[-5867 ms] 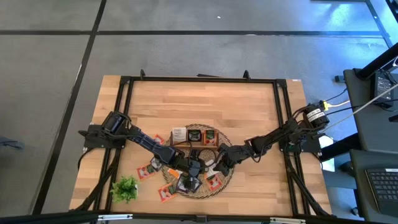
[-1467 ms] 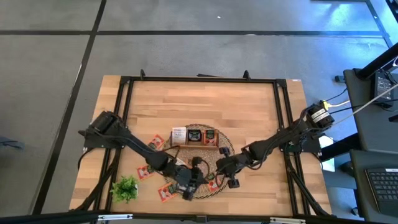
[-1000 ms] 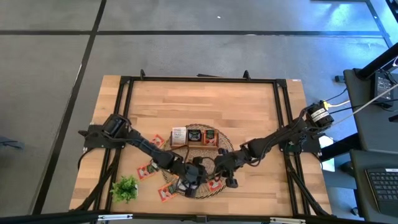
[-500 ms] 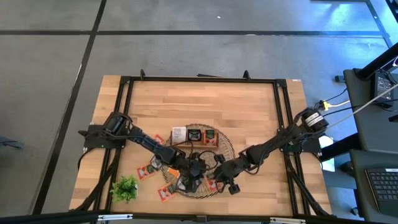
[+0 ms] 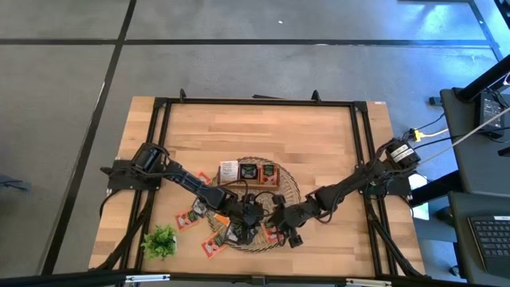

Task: Pick & Place Tea
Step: Put the orange tea bag into the right slot of the wooden organizer

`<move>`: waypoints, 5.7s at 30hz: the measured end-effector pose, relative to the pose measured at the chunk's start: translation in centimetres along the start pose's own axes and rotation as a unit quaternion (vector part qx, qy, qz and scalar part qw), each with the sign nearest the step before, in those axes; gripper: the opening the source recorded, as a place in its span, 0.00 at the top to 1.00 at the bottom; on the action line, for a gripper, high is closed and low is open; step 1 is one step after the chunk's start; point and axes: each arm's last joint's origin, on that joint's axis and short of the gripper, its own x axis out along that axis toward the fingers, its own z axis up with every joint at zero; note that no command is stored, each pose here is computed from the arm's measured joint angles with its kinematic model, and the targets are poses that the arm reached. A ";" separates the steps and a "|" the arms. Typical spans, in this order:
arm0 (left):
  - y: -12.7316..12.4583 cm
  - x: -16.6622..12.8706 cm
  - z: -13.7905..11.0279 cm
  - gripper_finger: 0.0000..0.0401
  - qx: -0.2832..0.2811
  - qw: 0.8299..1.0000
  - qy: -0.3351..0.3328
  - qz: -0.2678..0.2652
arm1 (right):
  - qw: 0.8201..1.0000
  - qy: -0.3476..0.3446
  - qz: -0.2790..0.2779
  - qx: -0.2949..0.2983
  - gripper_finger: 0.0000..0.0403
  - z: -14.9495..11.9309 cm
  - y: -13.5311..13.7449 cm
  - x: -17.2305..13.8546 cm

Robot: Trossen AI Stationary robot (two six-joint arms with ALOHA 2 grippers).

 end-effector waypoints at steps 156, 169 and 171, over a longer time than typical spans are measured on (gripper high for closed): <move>1.0 1.8 0.6 1.00 0.012 0.997 -0.075 0.028 | 0.876 0.176 0.008 0.449 0.46 -2.8 -8.3 -2.0; 1.0 1.8 0.6 1.00 0.012 0.997 -0.073 0.031 | 0.888 0.170 0.028 0.427 0.46 -2.9 -8.2 -1.3; 1.0 1.8 0.6 1.00 0.012 0.997 -0.073 0.031 | 0.889 0.169 0.029 0.425 0.46 -2.9 -8.2 -1.3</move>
